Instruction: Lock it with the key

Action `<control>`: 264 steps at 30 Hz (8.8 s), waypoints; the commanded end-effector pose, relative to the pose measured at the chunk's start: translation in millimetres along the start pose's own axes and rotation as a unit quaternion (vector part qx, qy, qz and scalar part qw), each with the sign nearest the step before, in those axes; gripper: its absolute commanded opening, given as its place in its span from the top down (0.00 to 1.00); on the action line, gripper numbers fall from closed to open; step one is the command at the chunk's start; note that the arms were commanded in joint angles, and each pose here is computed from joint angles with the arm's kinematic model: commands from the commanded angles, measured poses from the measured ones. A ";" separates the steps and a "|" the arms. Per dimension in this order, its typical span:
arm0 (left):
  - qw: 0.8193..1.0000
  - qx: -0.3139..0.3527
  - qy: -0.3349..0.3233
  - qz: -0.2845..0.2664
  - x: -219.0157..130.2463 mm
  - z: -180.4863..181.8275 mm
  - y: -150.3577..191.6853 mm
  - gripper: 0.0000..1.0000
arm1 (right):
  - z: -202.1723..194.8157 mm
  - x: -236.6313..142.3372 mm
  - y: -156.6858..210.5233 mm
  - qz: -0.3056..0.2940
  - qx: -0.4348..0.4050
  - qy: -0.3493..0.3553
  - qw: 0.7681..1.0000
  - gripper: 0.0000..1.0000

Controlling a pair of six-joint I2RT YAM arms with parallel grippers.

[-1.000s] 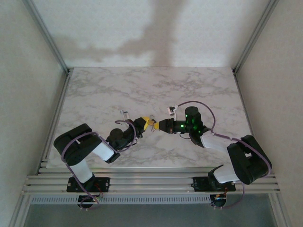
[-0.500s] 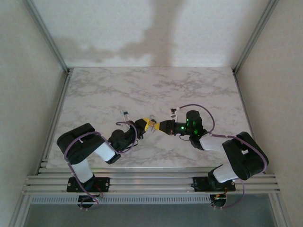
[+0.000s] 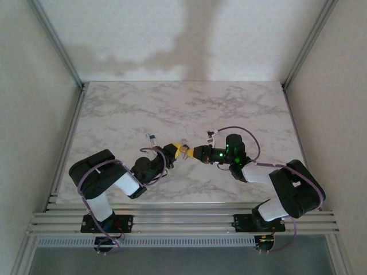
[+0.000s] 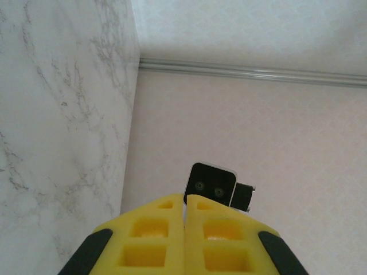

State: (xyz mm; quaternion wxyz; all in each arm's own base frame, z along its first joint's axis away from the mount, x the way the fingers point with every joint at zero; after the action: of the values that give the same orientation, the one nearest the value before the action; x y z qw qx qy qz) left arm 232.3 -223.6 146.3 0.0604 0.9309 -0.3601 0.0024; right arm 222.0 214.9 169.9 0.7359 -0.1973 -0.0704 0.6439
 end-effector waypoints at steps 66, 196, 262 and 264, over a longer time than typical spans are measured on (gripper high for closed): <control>0.885 0.307 -0.336 0.100 177.5 35.3 -7.1 1.00 | 26.2 -125.9 -6.5 -0.302 -0.104 0.206 0.925 1.00; 0.742 0.530 -0.322 -0.255 -129.7 -168.6 -53.8 0.00 | -113.8 -69.6 -102.9 -0.048 -0.021 0.551 0.833 1.00; 0.739 0.519 -0.342 -0.259 -125.6 -164.4 -55.9 0.00 | -9.3 -28.0 -57.8 0.013 -0.135 0.499 0.856 0.01; 0.736 0.520 -0.347 -0.260 -125.0 -163.4 -56.8 0.01 | -7.9 -19.3 -56.6 0.024 -0.140 0.495 0.857 0.01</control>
State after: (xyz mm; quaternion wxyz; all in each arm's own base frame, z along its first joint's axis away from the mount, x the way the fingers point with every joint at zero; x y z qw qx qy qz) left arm 184.2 -84.7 292.8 -0.5632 0.8127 -0.0592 -0.1371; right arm 272.1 180.4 180.9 0.6343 -0.5800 0.2228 0.4600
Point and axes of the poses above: each hand's point on the last joint's axis, 136 mm out from that joint toward the fingers, its own x axis out along the fingers, its own z axis along the line the jaws close on, y = z × x, the point moved 8 cm from there along -x, back along the fingers, and after that the axes turned 2 degrees about -x, right-handed, at the moved point
